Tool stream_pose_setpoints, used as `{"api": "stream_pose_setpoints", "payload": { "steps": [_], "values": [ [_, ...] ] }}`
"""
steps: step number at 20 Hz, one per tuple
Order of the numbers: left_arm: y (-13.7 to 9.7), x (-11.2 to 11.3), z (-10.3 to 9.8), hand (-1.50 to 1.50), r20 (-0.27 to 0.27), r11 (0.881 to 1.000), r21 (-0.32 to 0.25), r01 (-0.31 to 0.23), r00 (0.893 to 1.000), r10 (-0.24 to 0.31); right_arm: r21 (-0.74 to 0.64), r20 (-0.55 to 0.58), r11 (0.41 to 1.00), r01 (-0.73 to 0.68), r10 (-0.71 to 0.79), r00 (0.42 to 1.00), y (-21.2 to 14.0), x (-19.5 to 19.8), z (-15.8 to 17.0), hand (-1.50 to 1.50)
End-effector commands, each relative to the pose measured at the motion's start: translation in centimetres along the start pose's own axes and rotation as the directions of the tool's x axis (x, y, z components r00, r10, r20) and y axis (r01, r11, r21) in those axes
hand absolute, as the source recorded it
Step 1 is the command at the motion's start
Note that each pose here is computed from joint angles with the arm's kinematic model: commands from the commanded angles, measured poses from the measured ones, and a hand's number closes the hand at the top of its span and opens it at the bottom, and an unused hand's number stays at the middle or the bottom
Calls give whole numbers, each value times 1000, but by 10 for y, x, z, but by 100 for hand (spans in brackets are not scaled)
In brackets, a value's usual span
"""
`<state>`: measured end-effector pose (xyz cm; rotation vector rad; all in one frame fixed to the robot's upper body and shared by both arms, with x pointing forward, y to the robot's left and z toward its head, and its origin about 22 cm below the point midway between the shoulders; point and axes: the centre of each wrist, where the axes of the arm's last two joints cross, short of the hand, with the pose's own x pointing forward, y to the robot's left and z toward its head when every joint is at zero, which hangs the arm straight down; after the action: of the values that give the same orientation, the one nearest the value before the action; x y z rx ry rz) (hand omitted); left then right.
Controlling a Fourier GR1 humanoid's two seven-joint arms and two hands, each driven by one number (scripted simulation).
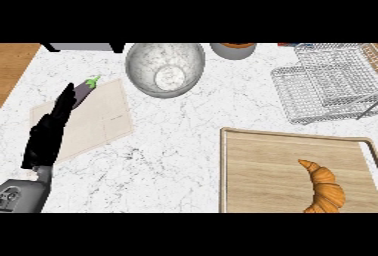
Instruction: Pick the croissant from the tray and place it in the tiered basket
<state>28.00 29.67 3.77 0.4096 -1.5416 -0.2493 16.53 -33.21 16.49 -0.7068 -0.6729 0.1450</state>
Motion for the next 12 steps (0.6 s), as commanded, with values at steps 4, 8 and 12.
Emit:
{"api": "stream_pose_setpoints", "payload": {
  "steps": [4, 8, 12],
  "values": [
    [-15, 8, 0, 0, 24, 1000, 1, 15, 1000, -15, 16, -154, 1000, -24, 26, 988, 22, 11, -12, -150],
    [5, -7, -7, 0, 21, 1000, 18, 0, 1000, -1, 25, -139, 997, -73, 76, 987, 45, 9, -12, -150],
    [14, -26, -4, 0, -13, 999, 34, -3, 1000, 4, 6, -128, 991, -135, 135, 983, 38, 7, 0, -150]
  ]
}}
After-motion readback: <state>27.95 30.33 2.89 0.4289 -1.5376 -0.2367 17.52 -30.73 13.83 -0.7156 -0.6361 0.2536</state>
